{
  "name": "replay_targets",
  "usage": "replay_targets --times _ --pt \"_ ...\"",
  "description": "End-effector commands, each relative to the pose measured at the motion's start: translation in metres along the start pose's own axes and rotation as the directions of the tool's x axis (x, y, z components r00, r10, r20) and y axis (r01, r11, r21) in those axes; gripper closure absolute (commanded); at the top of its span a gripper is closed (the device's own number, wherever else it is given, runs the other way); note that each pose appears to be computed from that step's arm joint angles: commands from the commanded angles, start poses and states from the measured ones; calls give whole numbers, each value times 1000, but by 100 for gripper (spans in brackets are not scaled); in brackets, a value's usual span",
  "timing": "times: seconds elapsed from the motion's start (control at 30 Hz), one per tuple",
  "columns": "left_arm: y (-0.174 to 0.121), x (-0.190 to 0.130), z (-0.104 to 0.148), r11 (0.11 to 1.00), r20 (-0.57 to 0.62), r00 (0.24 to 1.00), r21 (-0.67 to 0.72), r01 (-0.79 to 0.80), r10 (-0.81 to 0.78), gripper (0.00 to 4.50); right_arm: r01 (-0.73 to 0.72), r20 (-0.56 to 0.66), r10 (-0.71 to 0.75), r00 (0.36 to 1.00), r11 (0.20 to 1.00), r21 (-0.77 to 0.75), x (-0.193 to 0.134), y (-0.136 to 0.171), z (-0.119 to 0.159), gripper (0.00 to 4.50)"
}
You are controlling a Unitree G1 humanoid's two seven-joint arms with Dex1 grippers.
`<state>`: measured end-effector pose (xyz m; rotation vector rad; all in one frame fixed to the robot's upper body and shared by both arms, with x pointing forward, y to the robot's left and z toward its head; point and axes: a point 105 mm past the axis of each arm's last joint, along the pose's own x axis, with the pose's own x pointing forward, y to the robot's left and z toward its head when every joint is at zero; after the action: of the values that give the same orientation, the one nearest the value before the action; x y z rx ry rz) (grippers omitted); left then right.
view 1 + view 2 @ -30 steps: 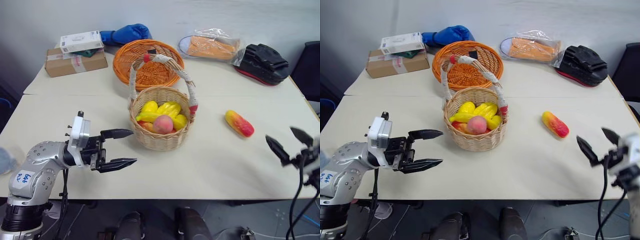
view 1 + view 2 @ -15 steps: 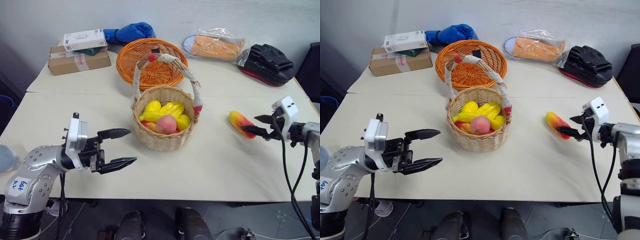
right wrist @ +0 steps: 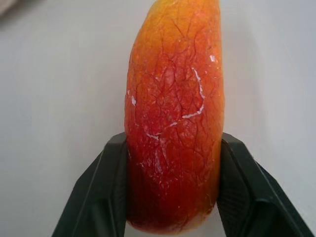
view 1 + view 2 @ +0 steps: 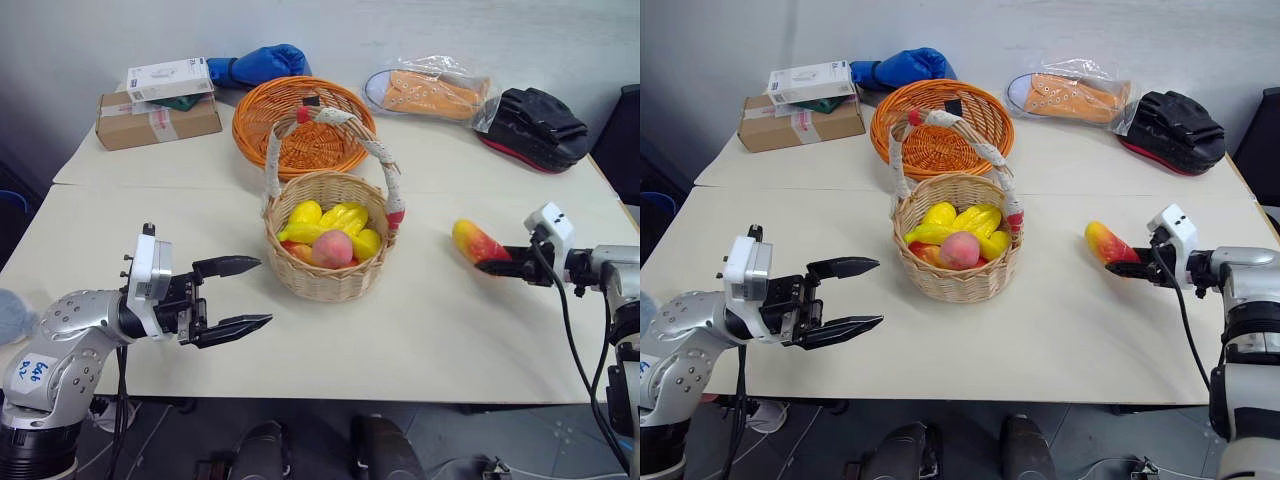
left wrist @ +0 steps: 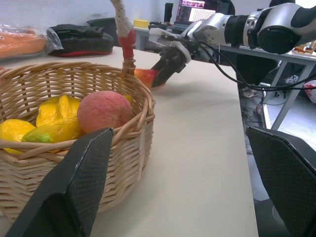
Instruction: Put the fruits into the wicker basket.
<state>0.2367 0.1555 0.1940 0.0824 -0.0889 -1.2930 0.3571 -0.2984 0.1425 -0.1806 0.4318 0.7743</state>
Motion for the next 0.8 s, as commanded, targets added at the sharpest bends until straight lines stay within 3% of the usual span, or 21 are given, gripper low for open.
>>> replay_targets --times 0.03,0.13,0.23,0.33,0.4,0.5,0.63,0.8 --pt "1 -6 10 999 16 1000 35 -21 20 0 -292 102 299 949 953 -81 -17 53 47 265" --pt "8 -16 6 996 31 996 31 -83 82 0 -516 -1 519 855 850 -100 -15 127 58 265" --pt "15 -32 -11 987 -9 988 37 -154 154 0 -596 61 603 795 796 -100 -2 179 75 265" --pt "20 -41 -8 976 18 977 44 -214 213 0 -631 183 650 738 760 -153 12 218 97 265" --pt "22 -43 -4 972 38 973 43 -231 229 0 -599 263 626 734 780 -182 23 229 113 265" --pt "20 -42 -2 972 48 972 37 -233 232 0 -463 393 492 777 869 -173 58 236 145 265" --pt "19 -38 -2 973 54 972 35 -229 227 0 -279 433 315 845 949 -146 88 227 162 265" --pt "16 -35 -4 973 49 972 30 -230 228 0 -244 375 313 873 945 -219 97 231 154 92"
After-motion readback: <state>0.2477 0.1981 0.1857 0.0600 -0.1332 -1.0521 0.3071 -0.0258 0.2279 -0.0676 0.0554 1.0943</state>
